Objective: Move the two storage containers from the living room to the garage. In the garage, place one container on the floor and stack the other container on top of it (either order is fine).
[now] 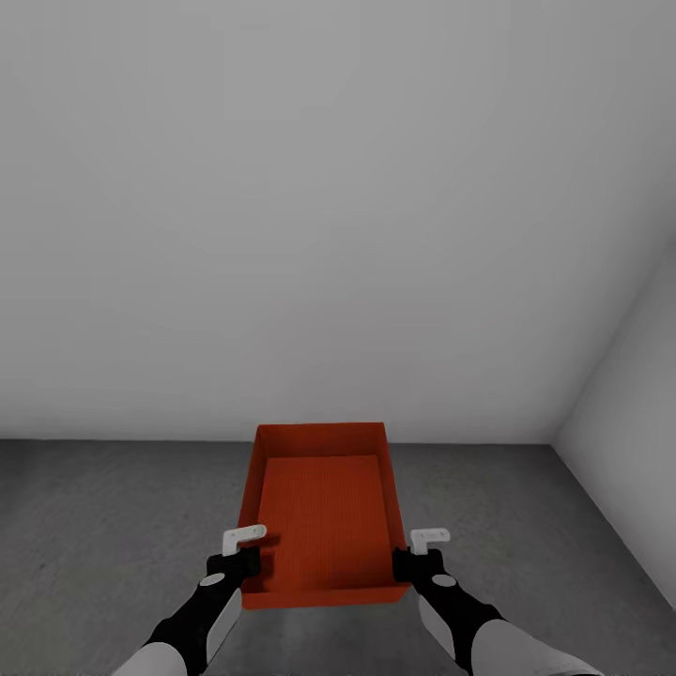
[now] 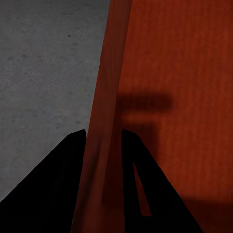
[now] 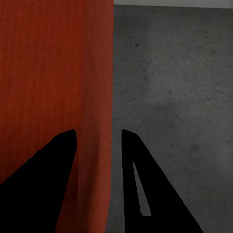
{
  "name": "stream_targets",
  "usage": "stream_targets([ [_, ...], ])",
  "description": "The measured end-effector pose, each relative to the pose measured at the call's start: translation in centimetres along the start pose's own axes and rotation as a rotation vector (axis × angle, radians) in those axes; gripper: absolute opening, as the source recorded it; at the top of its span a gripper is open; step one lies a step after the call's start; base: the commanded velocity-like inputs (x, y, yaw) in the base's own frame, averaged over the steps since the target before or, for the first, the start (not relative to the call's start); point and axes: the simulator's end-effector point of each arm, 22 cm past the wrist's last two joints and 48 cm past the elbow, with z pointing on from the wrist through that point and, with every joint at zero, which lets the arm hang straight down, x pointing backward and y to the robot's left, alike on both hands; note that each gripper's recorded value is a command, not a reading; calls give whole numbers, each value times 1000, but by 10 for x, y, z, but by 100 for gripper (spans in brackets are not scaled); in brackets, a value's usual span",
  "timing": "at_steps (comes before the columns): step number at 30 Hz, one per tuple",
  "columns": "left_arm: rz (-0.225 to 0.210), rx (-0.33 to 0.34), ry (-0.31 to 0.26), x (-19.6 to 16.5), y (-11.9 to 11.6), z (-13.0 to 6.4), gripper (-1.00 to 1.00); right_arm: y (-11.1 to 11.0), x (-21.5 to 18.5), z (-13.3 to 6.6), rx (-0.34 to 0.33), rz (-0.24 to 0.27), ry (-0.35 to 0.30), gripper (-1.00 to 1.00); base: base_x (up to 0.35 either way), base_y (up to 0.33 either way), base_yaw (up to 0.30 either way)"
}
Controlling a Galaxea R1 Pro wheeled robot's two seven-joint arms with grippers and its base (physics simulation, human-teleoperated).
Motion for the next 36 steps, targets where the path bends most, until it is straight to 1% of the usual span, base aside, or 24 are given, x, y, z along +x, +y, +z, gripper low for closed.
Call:
stream_targets([
  [36, 7, -9, 57, 31, 3, 12, -100, 0, 32, 11, -1, 3, 58, -100, 0, 0, 0],
])
